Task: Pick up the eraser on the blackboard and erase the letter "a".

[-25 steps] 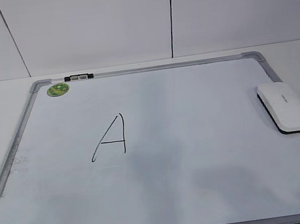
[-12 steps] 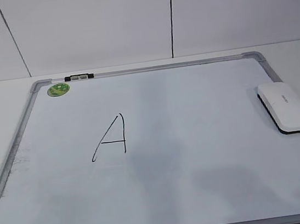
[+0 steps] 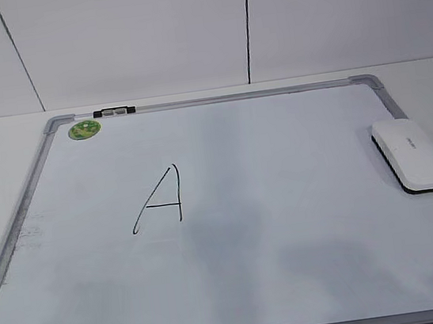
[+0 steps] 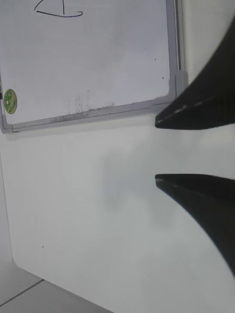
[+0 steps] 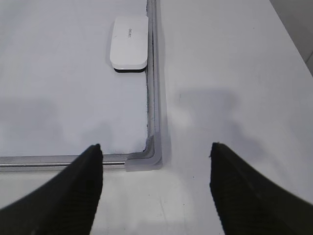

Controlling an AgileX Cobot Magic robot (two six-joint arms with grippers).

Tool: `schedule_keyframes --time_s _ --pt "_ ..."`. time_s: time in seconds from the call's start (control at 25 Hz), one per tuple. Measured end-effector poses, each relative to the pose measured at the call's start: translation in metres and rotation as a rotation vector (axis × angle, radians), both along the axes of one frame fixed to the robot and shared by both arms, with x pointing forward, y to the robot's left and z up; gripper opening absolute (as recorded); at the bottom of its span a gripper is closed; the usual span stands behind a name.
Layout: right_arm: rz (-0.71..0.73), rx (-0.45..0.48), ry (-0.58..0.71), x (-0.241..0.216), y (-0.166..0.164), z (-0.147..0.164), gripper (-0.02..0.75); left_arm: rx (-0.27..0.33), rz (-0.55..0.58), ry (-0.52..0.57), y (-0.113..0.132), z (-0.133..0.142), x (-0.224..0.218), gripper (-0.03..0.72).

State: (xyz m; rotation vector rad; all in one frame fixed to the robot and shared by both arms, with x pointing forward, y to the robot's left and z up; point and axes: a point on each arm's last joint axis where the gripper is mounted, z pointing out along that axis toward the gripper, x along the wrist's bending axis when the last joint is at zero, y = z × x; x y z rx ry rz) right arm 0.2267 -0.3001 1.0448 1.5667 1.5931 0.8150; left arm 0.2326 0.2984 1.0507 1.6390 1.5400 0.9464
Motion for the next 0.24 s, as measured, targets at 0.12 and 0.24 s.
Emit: schedule_keyframes --time_s 0.12,0.24 --pt "0.000 0.000 0.000 0.0000 0.0000 0.0000 0.522 0.000 0.000 0.000 0.0000 0.0000 0.0000 0.235" --pt "0.000 0.000 0.000 0.0000 0.0000 0.0000 0.522 0.000 0.000 0.000 0.0000 0.0000 0.0000 0.235"
